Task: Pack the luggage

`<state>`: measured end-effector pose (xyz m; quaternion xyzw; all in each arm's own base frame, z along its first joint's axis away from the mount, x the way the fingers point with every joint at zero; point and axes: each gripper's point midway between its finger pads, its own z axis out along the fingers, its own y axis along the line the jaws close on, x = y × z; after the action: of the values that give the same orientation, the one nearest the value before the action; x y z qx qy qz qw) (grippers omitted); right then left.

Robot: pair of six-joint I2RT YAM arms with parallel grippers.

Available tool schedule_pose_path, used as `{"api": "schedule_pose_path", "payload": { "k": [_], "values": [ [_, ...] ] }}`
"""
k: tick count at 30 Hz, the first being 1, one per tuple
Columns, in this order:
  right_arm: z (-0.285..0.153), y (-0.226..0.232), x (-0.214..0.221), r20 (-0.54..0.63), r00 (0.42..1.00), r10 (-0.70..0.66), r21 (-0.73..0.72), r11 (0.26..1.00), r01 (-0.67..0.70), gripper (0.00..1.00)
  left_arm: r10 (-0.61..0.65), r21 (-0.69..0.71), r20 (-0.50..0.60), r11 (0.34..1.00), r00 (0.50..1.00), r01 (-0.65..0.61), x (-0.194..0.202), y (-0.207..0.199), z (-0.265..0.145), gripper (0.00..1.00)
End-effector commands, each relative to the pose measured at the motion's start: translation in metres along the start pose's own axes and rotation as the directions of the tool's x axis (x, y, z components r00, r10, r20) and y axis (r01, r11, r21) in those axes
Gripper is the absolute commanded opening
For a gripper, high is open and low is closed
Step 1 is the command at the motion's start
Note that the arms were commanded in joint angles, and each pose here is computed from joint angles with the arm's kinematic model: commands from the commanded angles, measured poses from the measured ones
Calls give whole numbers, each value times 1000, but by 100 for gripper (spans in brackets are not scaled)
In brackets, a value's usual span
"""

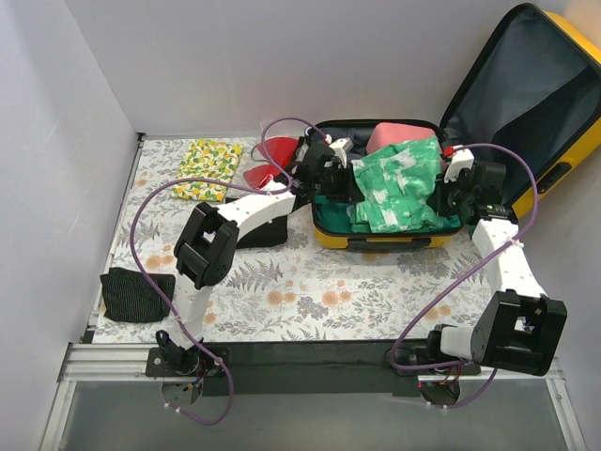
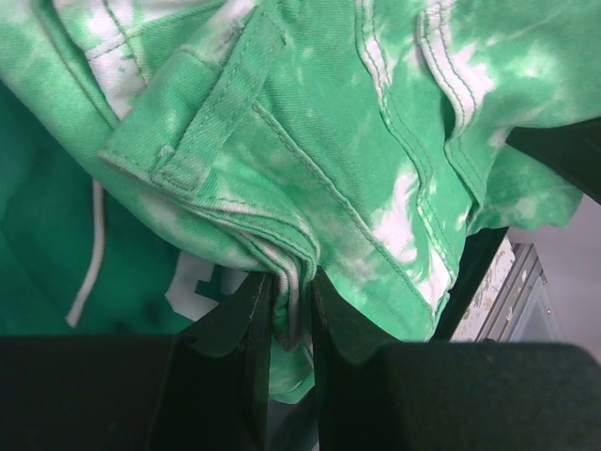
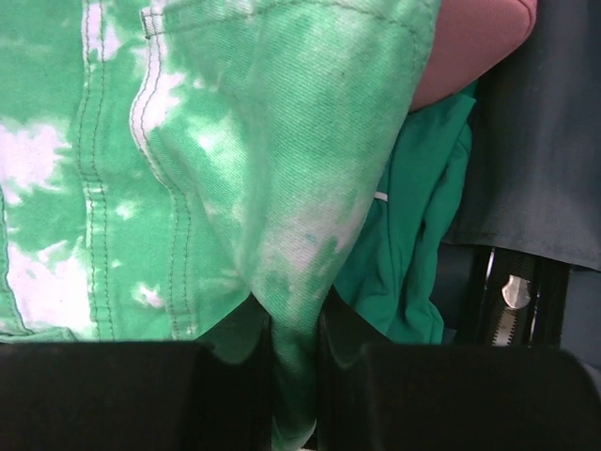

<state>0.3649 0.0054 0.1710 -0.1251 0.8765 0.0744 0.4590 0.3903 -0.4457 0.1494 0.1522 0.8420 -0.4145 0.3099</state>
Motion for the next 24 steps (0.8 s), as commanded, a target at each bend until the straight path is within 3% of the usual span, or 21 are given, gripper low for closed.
{"api": "schedule_pose_path", "payload": {
  "k": [1, 12, 21, 23, 24],
  "values": [
    [-2, -43, -14, 62, 996, -66, 124, 991, 58, 1, 23, 68, -10, 997, 1000, -23, 3, -28, -6, 0],
    [22, -53, 20, -48, 992, -120, 81, 989, 124, 1, 23, 26, -61, 999, 998, -21, 28, -9, 10, 0],
    [21, -73, 28, -95, 972, -215, 117, 967, 226, 22, 22, -3, -122, 1000, 992, -22, 47, 7, 19, 0],
    [19, -78, 33, -120, 967, -223, 136, 961, 239, 21, 28, -6, -129, 1000, 991, -29, 49, 9, 20, 0],
    [19, -79, 38, -134, 964, -228, 135, 960, 246, 14, 30, -7, -130, 999, 991, -31, 49, 9, 21, 0]
  ]
}}
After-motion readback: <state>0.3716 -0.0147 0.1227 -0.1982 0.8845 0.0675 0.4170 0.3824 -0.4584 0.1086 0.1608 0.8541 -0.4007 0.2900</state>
